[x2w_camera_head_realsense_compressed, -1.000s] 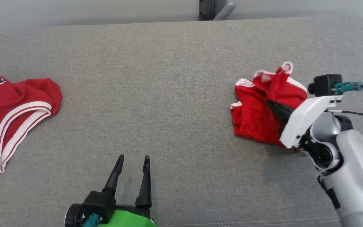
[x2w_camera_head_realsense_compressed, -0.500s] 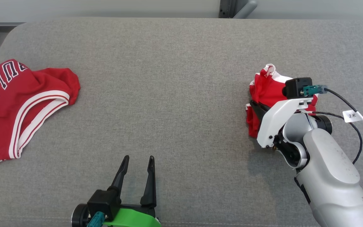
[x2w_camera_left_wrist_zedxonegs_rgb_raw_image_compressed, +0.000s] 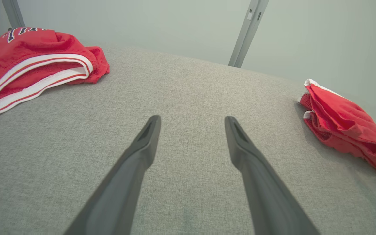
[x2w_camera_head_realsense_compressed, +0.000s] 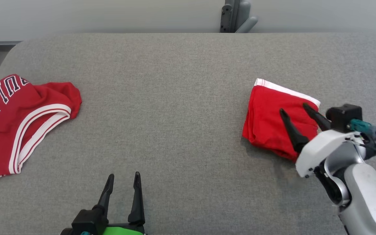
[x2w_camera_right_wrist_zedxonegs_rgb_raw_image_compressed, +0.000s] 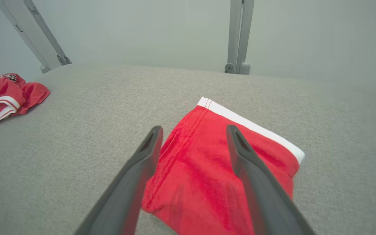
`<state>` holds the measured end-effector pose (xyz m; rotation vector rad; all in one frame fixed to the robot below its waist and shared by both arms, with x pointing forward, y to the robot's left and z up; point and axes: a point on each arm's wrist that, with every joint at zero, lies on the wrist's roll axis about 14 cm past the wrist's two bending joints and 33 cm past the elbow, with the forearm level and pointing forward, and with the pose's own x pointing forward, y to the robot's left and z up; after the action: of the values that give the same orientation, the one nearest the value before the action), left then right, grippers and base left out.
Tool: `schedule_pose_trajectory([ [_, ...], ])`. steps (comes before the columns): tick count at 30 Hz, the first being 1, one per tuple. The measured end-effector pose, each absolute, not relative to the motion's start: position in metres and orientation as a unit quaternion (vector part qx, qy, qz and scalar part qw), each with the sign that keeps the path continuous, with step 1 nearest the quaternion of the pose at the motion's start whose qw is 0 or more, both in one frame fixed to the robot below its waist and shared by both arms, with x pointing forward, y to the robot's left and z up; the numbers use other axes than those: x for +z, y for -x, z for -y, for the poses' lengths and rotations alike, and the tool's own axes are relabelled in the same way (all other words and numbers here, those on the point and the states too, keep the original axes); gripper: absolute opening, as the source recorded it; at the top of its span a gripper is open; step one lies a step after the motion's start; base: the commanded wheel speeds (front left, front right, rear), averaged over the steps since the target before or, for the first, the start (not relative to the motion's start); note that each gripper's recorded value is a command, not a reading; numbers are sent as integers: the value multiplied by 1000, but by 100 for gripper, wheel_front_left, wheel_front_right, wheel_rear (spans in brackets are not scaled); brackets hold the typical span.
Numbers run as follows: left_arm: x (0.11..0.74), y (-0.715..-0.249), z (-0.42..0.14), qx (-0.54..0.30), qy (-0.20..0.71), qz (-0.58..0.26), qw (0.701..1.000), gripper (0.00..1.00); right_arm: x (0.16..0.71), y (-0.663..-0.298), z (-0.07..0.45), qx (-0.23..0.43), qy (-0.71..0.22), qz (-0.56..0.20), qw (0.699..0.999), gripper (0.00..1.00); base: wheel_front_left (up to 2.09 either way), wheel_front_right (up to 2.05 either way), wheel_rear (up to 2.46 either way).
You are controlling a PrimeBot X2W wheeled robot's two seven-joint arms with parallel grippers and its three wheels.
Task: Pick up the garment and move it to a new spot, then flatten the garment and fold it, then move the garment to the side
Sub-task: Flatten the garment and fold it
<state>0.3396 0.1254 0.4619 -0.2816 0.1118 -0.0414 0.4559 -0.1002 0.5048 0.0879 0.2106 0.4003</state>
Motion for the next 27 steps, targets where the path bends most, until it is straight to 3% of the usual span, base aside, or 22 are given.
schedule_pose_trajectory([
  [13, 482, -327, -126, -29, 134, -18, 990, 100, 514, -392, 203, 72, 30, -2, 997, 100, 0, 0, 0],
  [27, 481, -307, -154, -14, 84, -1, 996, 100, 486, -357, 214, 27, 24, 1, 999, 100, 0, 0, 0],
])
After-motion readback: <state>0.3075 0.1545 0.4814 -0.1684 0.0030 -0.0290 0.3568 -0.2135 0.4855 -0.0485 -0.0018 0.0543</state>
